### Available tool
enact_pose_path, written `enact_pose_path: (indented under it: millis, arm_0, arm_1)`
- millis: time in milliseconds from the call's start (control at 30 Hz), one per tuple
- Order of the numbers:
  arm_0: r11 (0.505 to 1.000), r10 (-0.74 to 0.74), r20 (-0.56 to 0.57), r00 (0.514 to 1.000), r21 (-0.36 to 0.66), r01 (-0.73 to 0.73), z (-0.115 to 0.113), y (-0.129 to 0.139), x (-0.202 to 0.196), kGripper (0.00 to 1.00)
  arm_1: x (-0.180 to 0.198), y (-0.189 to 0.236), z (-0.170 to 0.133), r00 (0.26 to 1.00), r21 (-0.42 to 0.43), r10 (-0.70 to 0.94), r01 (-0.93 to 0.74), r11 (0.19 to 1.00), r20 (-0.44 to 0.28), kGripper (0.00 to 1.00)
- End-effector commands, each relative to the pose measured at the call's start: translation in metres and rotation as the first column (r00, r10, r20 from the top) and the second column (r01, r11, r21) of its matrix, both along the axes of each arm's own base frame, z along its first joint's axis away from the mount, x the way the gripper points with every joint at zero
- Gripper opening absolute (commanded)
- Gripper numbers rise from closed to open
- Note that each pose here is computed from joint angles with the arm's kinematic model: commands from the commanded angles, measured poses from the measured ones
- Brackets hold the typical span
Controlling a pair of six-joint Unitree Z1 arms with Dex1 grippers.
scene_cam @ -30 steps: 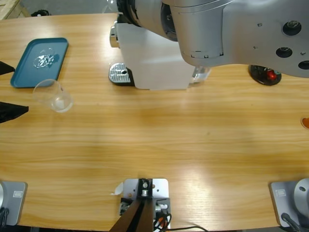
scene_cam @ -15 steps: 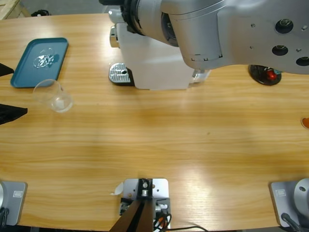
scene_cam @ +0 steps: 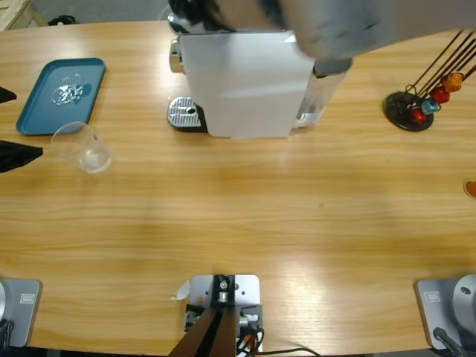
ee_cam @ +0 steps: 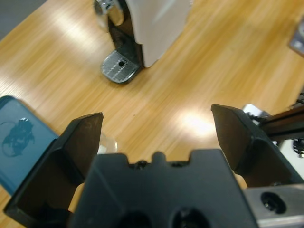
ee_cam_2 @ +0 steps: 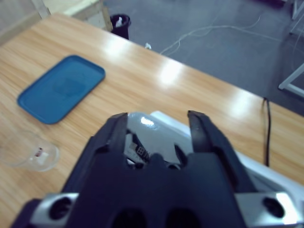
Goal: Pour coffee
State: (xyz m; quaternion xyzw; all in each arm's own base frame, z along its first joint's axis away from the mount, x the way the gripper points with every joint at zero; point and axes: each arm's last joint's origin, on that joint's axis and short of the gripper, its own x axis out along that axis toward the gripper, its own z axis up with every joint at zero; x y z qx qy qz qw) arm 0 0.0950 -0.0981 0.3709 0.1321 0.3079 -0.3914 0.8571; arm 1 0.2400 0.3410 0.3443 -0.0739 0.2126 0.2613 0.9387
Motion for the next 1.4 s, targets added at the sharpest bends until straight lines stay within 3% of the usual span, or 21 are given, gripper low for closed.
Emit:
enact_pose_path:
  millis: [33, 233, 467, 600, 1000, 1133, 1167, 1200, 1400]
  arm_0:
    - [0.983, 0.162, -0.087, 0.983, 0.096, -0.154, -0.054, 0.012, 0.015, 1.0]
    - [0.956, 0.272, -0.096, 0.958, 0.142, -0.257, -0.093, 0.007, 0.032, 1.0]
    - [0.892, 0.404, -0.054, 0.913, 0.243, -0.38, -0.116, 0.013, 0.048, 1.0]
    - [0.87, 0.448, -0.065, 0.892, 0.26, -0.418, -0.131, 0.018, 0.054, 1.0]
    - [0.89, 0.415, -0.128, 0.901, 0.26, -0.373, -0.156, 0.007, 0.076, 1.0]
    - [0.892, 0.41, -0.141, 0.901, 0.267, -0.364, -0.16, 0.004, 0.079, 0.959]
    - [0.893, 0.409, -0.141, 0.901, 0.267, -0.363, -0.161, 0.004, 0.081, 0.853]
    - [0.893, 0.408, -0.141, 0.902, 0.269, -0.361, -0.161, 0.003, 0.081, 0.809]
    - [0.887, 0.412, -0.141, 0.9, 0.287, -0.361, -0.164, 0.006, 0.084, 0.724]
  arm_1:
    - [-0.04, -0.057, 0.043, 0.988, 0.035, 0.153, -0.153, 0.988, 0.007, 1.0]
    - [-0.073, -0.106, 0.058, 0.975, 0.082, 0.223, -0.222, 0.971, 0.002, 1.0]
    - [-0.102, -0.16, 0.049, 0.978, 0.049, 0.207, -0.205, 0.978, -0.038, 1.0]
    - [-0.103, -0.165, 0.038, 0.979, 0.033, 0.197, -0.195, 0.98, -0.06, 1.0]
    - [-0.083, -0.152, 0.024, 0.983, 0.039, 0.164, -0.161, 0.986, -0.085, 1.0]
    - [-0.084, -0.157, 0.015, 0.984, 0.031, 0.15, -0.148, 0.989, -0.1, 1.0]
    - [-0.084, -0.158, 0.013, 0.984, 0.03, 0.148, -0.145, 0.989, -0.103, 1.0]
    - [-0.084, -0.159, 0.013, 0.984, 0.029, 0.145, -0.143, 0.989, -0.105, 1.0]
    - [-0.083, -0.161, 0.014, 0.985, 0.036, 0.138, -0.135, 0.99, -0.102, 1.0]
